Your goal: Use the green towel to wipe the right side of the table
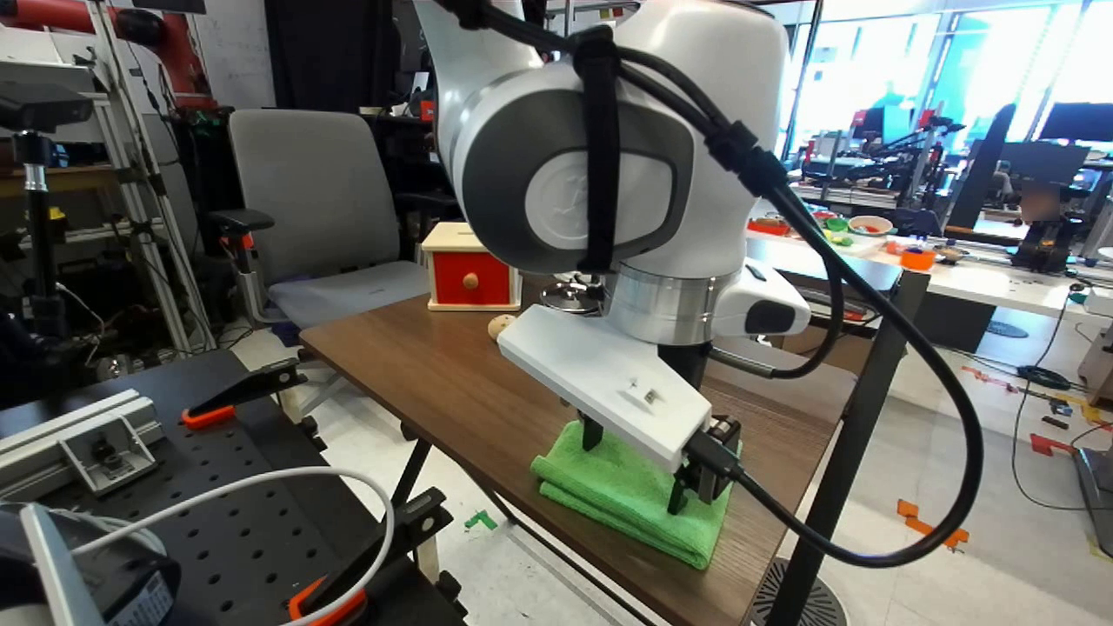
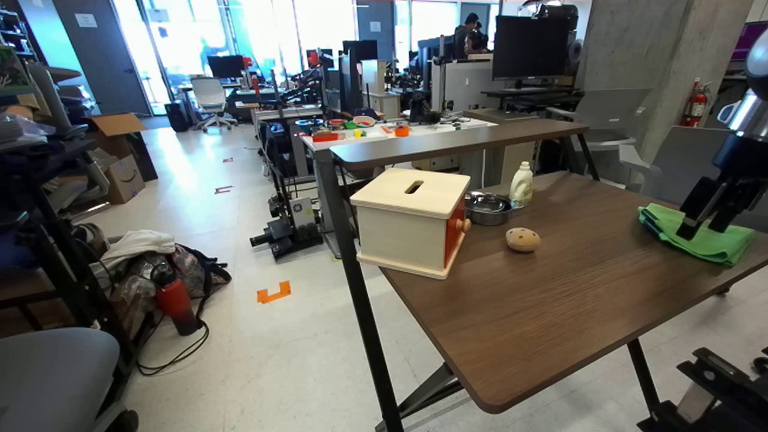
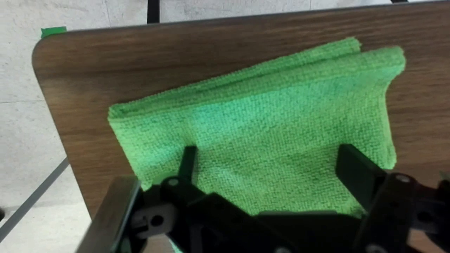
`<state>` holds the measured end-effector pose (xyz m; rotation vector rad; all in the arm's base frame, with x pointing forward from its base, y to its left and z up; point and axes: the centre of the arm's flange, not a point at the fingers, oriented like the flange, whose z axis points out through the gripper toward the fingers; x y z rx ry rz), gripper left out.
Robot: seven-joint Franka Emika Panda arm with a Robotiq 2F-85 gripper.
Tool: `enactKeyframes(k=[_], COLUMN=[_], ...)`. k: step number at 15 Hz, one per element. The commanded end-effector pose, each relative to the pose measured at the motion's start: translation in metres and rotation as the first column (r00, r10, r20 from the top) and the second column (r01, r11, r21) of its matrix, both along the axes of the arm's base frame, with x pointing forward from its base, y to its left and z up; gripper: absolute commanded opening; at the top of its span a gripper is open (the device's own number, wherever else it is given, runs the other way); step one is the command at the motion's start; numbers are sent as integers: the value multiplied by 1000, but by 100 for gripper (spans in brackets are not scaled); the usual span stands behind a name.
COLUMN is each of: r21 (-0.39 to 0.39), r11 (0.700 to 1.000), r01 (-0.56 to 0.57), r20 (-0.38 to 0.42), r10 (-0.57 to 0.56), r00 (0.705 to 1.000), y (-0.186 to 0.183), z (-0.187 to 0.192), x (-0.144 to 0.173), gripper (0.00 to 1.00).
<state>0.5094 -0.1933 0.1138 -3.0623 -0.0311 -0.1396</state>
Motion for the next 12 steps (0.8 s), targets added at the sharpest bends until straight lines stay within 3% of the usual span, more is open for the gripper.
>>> enactKeyframes(k=[1, 12], r21=[-32, -90], r11=[999, 996], r01=[-13, 10], r20=[-26, 28], r10=[12, -8], r00=[1000, 1000], y=[-8, -11], z=[-11, -19], x=[14, 82], gripper=[100, 100])
